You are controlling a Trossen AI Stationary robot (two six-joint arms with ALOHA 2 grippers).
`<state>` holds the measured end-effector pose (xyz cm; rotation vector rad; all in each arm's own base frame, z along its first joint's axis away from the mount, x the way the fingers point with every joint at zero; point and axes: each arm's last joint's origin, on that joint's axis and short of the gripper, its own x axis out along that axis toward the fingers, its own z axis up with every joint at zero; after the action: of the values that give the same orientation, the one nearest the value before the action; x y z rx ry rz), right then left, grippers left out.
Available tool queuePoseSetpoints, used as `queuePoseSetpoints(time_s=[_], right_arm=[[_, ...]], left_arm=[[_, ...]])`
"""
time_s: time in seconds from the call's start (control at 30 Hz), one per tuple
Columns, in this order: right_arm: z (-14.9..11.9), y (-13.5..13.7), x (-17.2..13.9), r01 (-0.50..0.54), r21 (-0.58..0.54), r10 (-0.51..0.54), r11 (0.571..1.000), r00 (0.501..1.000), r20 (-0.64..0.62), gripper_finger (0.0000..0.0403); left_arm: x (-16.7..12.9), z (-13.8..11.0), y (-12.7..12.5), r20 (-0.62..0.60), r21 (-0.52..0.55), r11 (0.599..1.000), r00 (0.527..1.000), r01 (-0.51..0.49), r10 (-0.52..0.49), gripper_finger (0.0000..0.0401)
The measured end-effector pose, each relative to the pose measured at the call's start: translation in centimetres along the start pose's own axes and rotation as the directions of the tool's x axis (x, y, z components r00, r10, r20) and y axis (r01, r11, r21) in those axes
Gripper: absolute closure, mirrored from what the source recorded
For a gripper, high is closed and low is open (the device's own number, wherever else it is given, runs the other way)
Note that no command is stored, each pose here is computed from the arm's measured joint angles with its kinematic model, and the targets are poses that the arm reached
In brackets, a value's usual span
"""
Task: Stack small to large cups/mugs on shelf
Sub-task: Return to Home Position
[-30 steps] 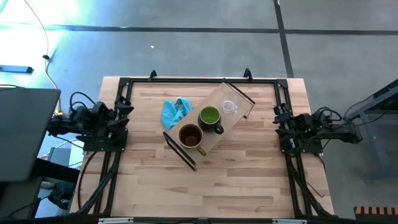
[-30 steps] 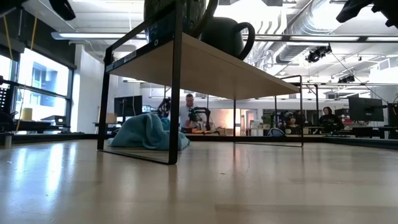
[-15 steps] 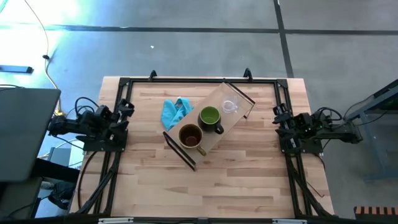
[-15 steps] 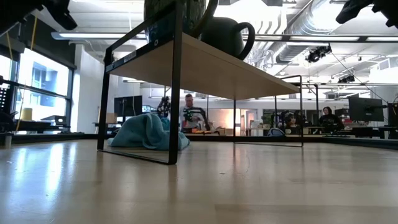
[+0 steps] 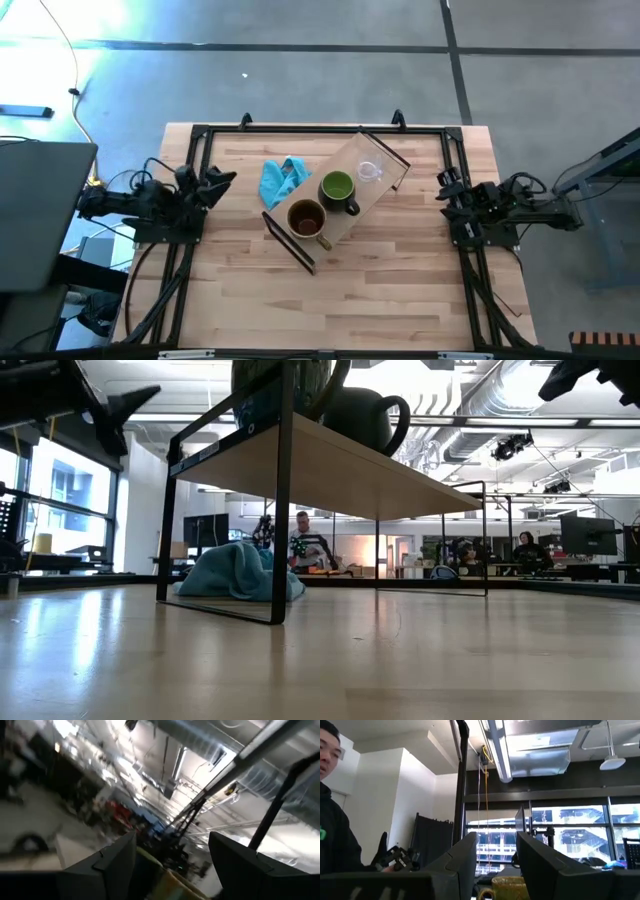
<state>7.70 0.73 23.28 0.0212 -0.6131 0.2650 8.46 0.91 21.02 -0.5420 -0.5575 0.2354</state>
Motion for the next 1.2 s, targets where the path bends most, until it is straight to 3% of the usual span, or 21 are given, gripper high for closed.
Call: queuePoseSetpoints(time_s=[0.13, 0.27, 0.33, 0.43, 0.5, 0.57, 0.63, 0.73, 0.83, 0.9, 1.1, 1.2], right_arm=[[-0.3, 0.0, 0.0, 0.003, 0.008, -0.003, 1.0, 0.999, -0.034, 0.0272], [-0.4, 0.0, 0.0, 0.004, 0.009, -0.004, 1.0, 0.999, -0.045, 0.0272], [-0.4, 0.0, 0.0, 0.004, 0.003, -0.004, 1.0, 0.999, -0.045, 0.0272], [-0.4, 0.0, 0.0, 0.004, 0.003, -0.003, 1.0, 0.999, -0.045, 0.0272], [-0.5, 0.0, 0.0, 0.004, 0.003, -0.004, 1.0, 0.999, -0.047, 0.0272], [-0.5, 0.0, 0.0, 0.003, 0.003, -0.003, 1.0, 0.999, -0.047, 0.0272], [-0.5, 0.0, 0.0, 0.003, 0.007, -0.003, 1.0, 0.999, -0.047, 0.0272], [-0.5, 0.0, 0.0, 0.003, 0.025, -0.002, 1.0, 0.999, -0.048, 0.0272], [-0.5, 0.0, 0.0, 0.004, 0.027, -0.002, 1.0, 0.999, -0.048, 0.0272], [-0.5, 0.0, 0.0, 0.004, 0.021, -0.003, 1.0, 0.999, -0.048, 0.0272], [-0.5, 0.0, 0.0, 0.006, 0.024, -0.004, 1.0, 0.998, -0.056, 0.0272], [-0.8, -0.1, 0.0, 0.009, 0.029, -0.006, 1.0, 0.997, -0.078, 0.0272]], left_arm=[[0.0, -0.6, 0.3, -0.064, -0.217, 0.975, 0.997, -0.046, 0.033, 0.0164], [-0.1, -0.9, 0.5, -0.082, -0.307, 0.948, 0.995, -0.079, 0.056, 0.0164], [0.0, -0.8, 0.3, -0.087, -0.256, 0.966, 0.996, -0.028, 0.006, 0.0164], [-0.1, -0.7, -0.2, -0.129, -0.081, 0.99, 0.984, 0.116, -0.126, 0.0164], [-0.2, -1.1, -0.4, -0.202, 0.059, 0.968, 0.953, 0.244, -0.227, 0.0164], [-0.3, -1.6, -0.3, -0.28, 0.144, 0.944, 0.927, 0.298, -0.25, 0.0164], [-0.4, -2.4, 0.3, -0.341, 0.165, 0.96, 0.927, 0.225, -0.158, 0.0164], [-0.8, -3.6, 1.6, -0.414, 0.143, 0.99, 0.907, -0.01, 0.07, 0.0164], [-0.7, -3.7, 1.8, -0.407, 0.077, 0.991, 0.904, -0.109, 0.131, 0.0164], [-0.7, -4.0, 1.9, -0.434, 0.103, 0.991, 0.892, -0.088, 0.125, 0.0164], [-0.7, -4.0, 1.3, -0.492, 0.233, 0.959, 0.87, 0.16, -0.025, 0.0164], [-0.8, -4.2, 1.6, -0.504, 0.278, 0.948, 0.864, 0.153, 0.008, 0.0164]])
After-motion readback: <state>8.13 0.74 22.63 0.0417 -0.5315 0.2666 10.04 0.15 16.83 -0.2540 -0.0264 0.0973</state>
